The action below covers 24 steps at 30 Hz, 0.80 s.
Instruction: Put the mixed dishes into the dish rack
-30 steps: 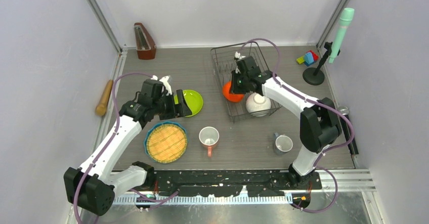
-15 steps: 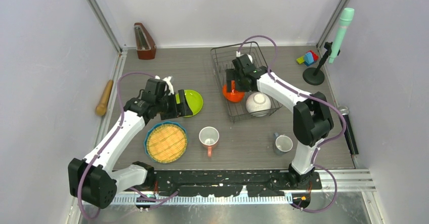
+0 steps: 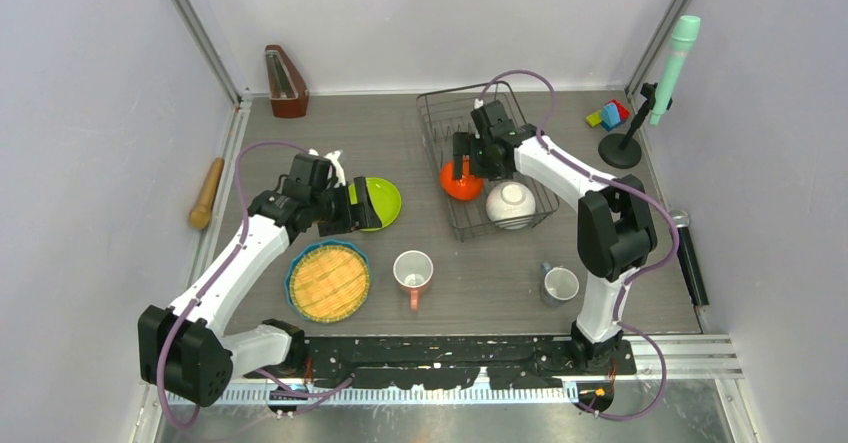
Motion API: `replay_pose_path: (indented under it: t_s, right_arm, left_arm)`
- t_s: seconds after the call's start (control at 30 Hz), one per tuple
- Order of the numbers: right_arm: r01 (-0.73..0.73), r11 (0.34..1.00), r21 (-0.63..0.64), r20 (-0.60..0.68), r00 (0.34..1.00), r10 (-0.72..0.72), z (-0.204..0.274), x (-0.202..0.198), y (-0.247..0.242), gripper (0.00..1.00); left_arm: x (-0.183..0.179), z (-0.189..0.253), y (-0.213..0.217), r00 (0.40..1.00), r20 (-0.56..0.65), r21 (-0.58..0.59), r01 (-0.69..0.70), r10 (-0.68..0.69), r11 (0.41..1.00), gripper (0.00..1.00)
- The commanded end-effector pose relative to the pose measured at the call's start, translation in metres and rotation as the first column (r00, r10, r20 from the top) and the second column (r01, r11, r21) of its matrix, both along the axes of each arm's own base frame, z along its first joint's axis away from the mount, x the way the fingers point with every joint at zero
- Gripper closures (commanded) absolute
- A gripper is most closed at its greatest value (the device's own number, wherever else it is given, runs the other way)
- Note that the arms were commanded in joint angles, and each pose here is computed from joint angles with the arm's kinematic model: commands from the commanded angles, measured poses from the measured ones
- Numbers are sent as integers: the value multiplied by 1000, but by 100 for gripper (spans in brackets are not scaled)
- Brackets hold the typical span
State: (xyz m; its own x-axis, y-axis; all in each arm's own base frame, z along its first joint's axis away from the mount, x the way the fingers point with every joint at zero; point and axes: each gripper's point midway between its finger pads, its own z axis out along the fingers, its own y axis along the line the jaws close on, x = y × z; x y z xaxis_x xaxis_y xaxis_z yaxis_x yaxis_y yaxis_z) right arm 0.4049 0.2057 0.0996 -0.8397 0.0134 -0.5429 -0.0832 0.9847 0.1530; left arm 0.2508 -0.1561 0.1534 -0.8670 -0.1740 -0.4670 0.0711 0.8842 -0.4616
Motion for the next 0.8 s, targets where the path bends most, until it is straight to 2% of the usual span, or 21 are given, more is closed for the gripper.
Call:
replay_pose_path:
  t_s: [0.0,0.17,0.33,0.5,0.63,0.77]
  right_arm:
    - [6,991,131,-27,1000,-3,-10,17,9,8]
    - [-16,977,212,-7,1000,17,-6,19,21,16]
    - [20,967,254,3,1000,-21,-3,26,16,9]
    - [55,945,324,9,998,-61,4,35,13,22]
    - [58,945,323,6,998,-63,2,35,13,34]
    - [55,947,316,5,998,-59,-1,35,12,40]
  left_arm:
    - [16,20,-2,996,86,-9,7,-6,1000,23]
    - [16,20,-3,996,86,-13,11,-10,1000,23]
    - [17,22,-3,996,92,-10,16,-15,1000,23]
    - [19,24,-3,995,95,-8,19,-18,1000,23]
    - [19,23,-4,996,93,-12,19,-18,1000,23]
    - [19,23,-4,996,93,-13,17,-16,1000,23]
